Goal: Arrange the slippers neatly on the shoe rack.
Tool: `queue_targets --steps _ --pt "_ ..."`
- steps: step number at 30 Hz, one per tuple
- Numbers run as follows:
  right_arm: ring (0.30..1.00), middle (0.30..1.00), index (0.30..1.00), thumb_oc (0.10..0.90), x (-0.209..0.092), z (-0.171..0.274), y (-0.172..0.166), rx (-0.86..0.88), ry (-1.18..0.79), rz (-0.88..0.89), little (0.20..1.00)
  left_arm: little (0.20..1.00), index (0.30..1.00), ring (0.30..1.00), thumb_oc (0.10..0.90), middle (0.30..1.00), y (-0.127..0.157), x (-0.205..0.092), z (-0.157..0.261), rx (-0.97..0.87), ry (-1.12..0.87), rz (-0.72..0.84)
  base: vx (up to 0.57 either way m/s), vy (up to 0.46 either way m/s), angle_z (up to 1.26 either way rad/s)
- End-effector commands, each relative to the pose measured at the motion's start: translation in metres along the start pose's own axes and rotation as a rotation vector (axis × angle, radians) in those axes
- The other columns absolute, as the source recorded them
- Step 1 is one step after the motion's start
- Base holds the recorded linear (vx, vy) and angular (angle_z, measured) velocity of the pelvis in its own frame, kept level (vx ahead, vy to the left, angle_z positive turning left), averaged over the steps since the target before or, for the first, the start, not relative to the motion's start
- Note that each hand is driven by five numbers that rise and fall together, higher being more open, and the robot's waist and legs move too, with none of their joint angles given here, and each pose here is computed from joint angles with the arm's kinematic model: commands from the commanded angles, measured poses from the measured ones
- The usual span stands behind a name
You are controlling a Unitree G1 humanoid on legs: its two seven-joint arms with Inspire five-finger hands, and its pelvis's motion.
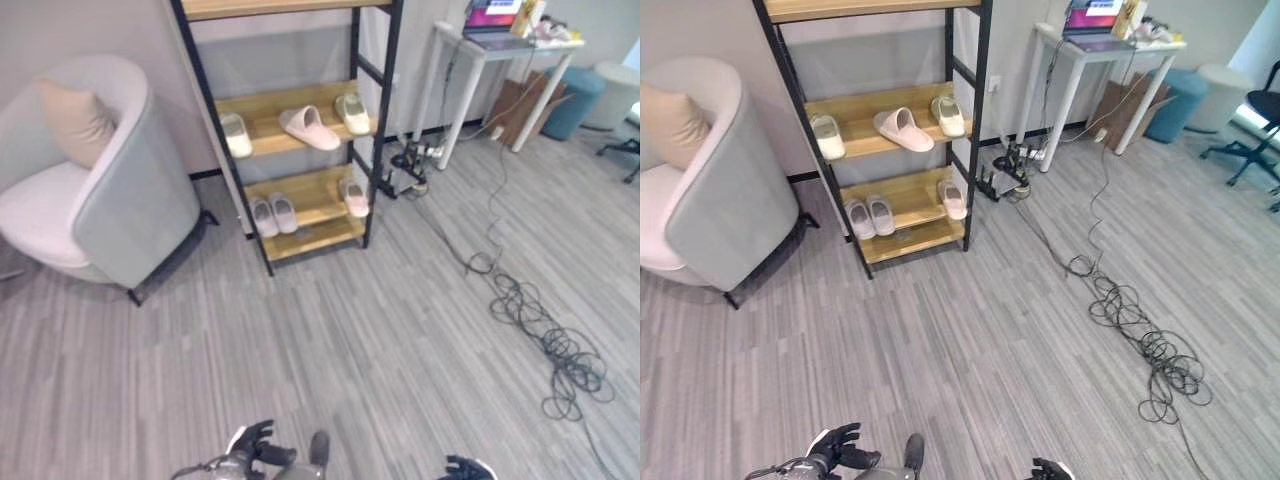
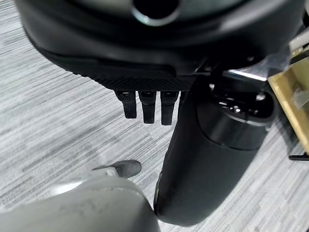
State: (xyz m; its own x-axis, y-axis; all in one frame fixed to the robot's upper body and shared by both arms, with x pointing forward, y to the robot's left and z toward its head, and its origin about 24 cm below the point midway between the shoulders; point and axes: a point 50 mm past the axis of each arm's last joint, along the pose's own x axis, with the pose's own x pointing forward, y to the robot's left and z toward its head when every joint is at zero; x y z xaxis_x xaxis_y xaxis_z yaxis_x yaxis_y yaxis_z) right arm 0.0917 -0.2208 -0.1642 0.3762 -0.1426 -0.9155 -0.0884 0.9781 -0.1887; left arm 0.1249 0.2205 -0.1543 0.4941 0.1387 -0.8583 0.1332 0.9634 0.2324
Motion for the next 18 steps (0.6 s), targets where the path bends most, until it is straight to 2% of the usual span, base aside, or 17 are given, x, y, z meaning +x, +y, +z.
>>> queue_targets --steps 1,7,13,18 --pt "0.900 0.900 0.900 0.800 0.000 0.013 -0.013 -0.023 -0.070 -0.018 0.900 0.900 0.900 0.900 0.800 0.900 -0.016 -0.002 -0.008 0.012 0.012 -0.040 0.19 0.171 0.05" --pt "0.900 0.900 0.900 0.800 0.002 0.032 -0.006 -0.033 -0.142 0.009 0.900 0.900 0.900 0.900 0.800 0.900 -0.013 0.001 0.007 0.047 -0.034 -0.041 0.23 0.078 0.09" --pt "0.900 0.900 0.900 0.800 0.002 0.039 -0.005 -0.054 -0.166 0.021 0.900 0.900 0.900 0.900 0.800 0.900 -0.017 0.000 0.000 0.045 -0.008 -0.051 0.39 -0.120 0.30" --pt "0.900 0.900 0.900 0.800 0.000 0.021 -0.006 -0.051 -0.116 0.021 0.900 0.900 0.900 0.900 0.800 0.900 -0.023 -0.003 -0.009 0.033 0.019 -0.066 0.30 -0.172 0.48"
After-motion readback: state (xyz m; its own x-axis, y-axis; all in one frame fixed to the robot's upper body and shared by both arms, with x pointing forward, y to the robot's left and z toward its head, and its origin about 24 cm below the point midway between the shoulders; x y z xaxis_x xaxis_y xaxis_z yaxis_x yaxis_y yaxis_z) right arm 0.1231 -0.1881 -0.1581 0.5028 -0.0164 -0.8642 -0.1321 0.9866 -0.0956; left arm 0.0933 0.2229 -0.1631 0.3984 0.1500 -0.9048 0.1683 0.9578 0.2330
